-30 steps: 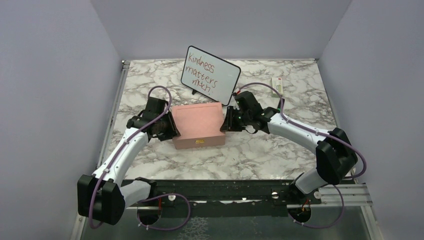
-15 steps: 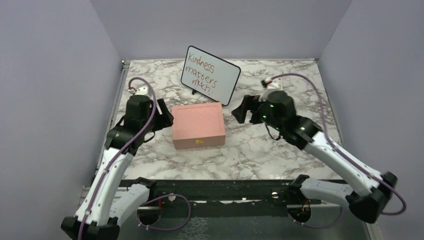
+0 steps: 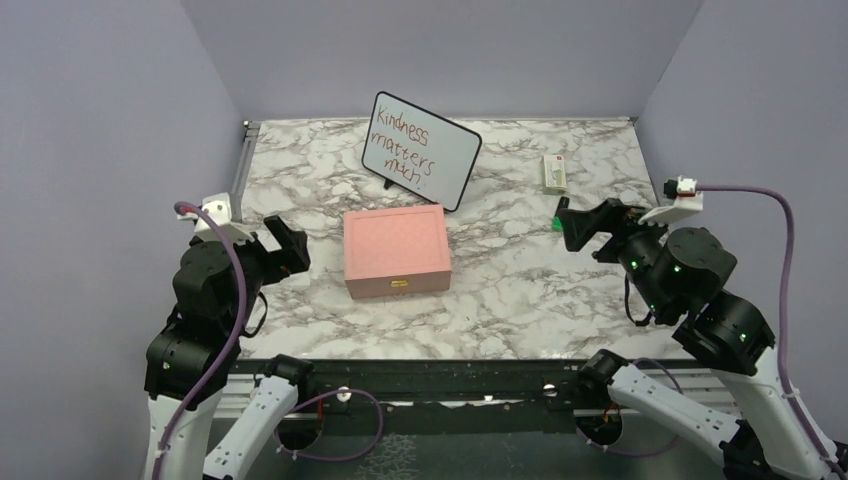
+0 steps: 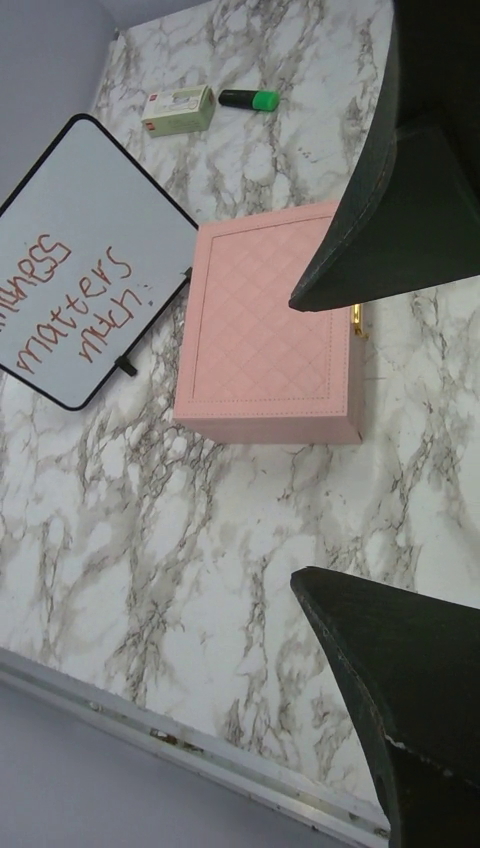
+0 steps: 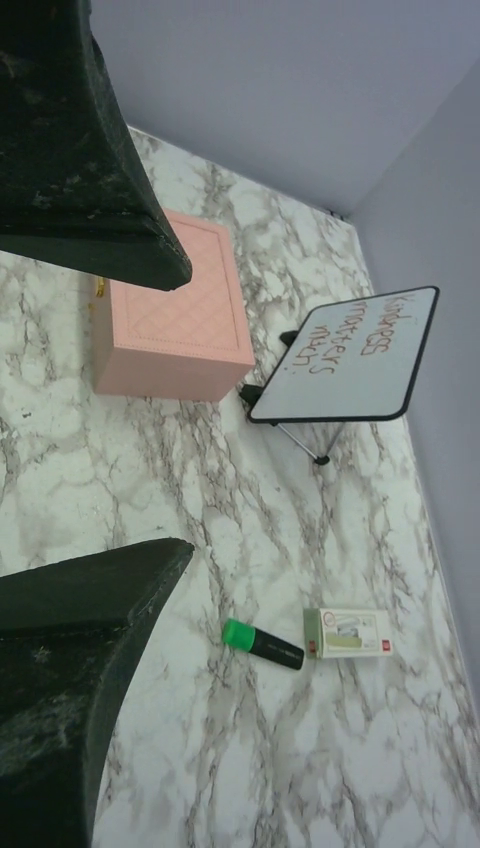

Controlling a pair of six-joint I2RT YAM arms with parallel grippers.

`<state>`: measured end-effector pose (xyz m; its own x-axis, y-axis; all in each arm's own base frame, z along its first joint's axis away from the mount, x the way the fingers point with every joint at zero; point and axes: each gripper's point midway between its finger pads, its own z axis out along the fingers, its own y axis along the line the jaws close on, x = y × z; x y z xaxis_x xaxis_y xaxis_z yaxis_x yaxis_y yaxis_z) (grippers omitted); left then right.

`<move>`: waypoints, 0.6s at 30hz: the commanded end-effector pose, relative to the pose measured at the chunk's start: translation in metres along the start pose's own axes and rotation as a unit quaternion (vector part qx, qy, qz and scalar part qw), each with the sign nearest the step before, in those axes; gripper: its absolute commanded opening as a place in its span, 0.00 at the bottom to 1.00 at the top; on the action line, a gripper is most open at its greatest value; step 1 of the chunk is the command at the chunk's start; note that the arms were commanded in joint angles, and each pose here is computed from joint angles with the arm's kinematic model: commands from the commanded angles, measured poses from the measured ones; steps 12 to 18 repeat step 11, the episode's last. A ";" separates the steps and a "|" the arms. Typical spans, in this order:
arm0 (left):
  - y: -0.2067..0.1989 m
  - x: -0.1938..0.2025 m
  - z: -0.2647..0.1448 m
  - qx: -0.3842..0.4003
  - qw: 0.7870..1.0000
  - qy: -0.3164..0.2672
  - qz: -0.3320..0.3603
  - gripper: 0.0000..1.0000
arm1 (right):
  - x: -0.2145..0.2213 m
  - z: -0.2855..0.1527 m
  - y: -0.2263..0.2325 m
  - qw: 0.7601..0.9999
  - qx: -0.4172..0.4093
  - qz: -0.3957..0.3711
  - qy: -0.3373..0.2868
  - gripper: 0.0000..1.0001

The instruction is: Organize the mixed jewelry

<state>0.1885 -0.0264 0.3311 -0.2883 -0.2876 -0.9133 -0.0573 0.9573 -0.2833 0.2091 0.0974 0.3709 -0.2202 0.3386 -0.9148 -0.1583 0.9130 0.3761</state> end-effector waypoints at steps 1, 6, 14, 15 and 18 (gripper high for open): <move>0.014 -0.014 -0.022 -0.026 0.999 -0.022 0.019 0.99 | -0.014 -0.017 -0.030 0.997 0.063 -0.028 -0.015 1.00; 0.014 -0.021 -0.030 -0.024 0.999 -0.032 0.016 0.99 | -0.027 -0.023 -0.034 0.996 0.074 -0.033 -0.030 1.00; 0.013 -0.021 -0.028 -0.025 0.999 -0.029 0.013 0.99 | -0.025 -0.018 -0.036 0.995 0.087 -0.042 -0.024 1.00; 0.013 -0.021 -0.028 -0.025 0.999 -0.029 0.013 0.99 | -0.025 -0.018 -0.036 0.995 0.087 -0.042 -0.024 1.00; 0.013 -0.021 -0.028 -0.025 0.999 -0.029 0.013 0.99 | -0.025 -0.018 -0.036 0.995 0.087 -0.042 -0.024 1.00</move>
